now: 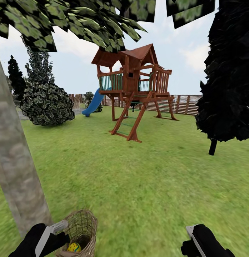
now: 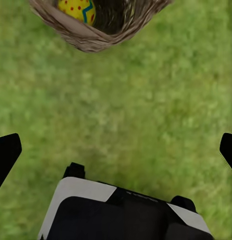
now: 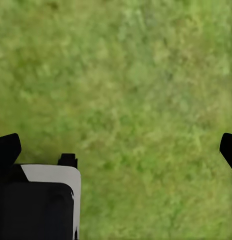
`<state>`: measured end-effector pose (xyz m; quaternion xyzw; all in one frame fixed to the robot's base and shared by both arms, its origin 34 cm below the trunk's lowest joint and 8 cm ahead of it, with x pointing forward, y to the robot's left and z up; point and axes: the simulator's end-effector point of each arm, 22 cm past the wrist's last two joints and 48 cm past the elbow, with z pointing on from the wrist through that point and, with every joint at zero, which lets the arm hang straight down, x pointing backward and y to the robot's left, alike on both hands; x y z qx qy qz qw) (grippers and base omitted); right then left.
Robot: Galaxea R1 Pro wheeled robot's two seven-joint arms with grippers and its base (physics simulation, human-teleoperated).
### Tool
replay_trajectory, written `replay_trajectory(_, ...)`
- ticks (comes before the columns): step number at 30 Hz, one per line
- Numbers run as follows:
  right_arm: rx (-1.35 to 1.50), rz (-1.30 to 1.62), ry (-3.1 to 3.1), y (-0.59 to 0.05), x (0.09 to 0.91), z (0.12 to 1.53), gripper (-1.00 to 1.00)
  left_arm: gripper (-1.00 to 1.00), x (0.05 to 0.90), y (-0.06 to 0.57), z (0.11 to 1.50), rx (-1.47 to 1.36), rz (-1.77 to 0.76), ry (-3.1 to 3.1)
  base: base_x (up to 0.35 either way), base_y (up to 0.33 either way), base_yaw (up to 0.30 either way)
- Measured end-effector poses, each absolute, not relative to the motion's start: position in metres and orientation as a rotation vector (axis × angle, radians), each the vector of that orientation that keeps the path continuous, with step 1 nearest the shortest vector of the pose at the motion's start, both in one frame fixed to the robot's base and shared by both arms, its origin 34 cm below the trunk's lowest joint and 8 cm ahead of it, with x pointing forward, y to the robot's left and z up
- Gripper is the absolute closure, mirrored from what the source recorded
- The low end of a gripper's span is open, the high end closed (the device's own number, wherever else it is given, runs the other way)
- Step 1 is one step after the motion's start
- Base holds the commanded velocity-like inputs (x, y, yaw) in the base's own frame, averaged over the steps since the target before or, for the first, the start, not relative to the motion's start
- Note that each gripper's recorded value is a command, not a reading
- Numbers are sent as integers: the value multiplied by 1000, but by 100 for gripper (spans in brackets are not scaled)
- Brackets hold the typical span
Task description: Take the three Easter eggs out of the wicker basket on the lawn in the garden, then place them on the lawn next to a single tree (choose any tree) so that all three eggs are next to the same tree and none are left in the basket.
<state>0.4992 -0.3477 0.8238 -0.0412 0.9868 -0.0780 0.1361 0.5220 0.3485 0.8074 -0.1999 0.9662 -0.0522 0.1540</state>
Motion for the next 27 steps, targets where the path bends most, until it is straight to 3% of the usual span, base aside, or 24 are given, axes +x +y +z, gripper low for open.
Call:
replay_trajectory(12, -124, -231, 2858, -348, 497, 827, -100, -100, 520, 348, 810, -573, -149, 2771, 246, -1, 0)
replay_trajectory(27, -122, -231, 2858, -349, 497, 826, -100, -100, 519, 387, 819, -590, -81, 2756, 23, 0, 0)
